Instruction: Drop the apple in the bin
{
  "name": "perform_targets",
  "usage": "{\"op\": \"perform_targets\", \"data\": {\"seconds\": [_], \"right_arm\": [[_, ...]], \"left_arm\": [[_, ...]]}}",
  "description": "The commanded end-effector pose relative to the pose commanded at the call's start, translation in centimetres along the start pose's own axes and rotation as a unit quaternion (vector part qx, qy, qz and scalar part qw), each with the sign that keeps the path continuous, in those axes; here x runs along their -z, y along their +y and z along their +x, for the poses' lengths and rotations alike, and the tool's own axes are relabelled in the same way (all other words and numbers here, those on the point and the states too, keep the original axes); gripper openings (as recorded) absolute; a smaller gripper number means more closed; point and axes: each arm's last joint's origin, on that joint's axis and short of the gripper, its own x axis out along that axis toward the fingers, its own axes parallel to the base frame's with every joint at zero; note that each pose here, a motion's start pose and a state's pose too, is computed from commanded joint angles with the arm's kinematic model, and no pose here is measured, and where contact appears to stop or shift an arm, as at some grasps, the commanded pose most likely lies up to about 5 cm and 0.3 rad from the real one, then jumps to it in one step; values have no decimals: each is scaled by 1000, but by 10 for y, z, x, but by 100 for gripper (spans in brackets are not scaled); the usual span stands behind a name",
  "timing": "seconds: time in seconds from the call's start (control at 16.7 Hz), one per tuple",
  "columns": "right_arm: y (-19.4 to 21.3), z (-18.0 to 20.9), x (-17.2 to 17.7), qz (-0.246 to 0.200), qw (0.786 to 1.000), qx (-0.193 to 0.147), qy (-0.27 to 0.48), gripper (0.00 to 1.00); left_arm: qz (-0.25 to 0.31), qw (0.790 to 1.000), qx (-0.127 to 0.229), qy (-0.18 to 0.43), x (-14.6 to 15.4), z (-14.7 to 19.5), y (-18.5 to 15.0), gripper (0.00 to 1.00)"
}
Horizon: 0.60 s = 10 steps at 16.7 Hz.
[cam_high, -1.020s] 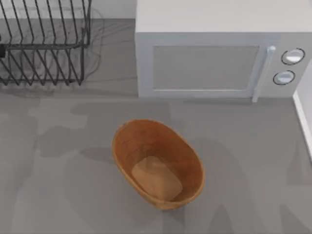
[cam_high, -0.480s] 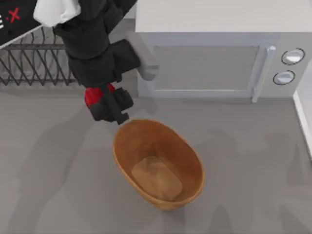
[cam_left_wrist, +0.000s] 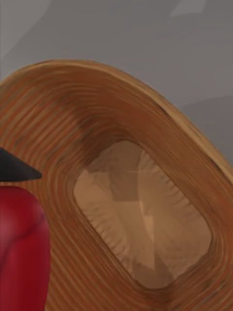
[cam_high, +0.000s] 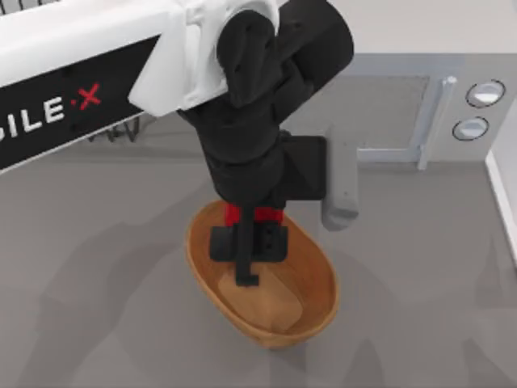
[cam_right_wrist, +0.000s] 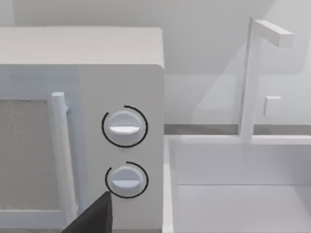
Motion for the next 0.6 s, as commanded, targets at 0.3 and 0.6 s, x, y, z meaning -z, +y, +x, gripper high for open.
{"op": "perform_targets", "data": {"seconds": [0.3, 0.6], "right_arm": [[0, 0, 0, 0, 1000, 0, 0, 100], [0, 0, 0, 0, 1000, 0, 0, 100]], "left_arm": [[-2, 1000, 3, 2, 0, 6, 2, 0], [1, 1000, -2, -2, 0, 50, 2, 0]]}}
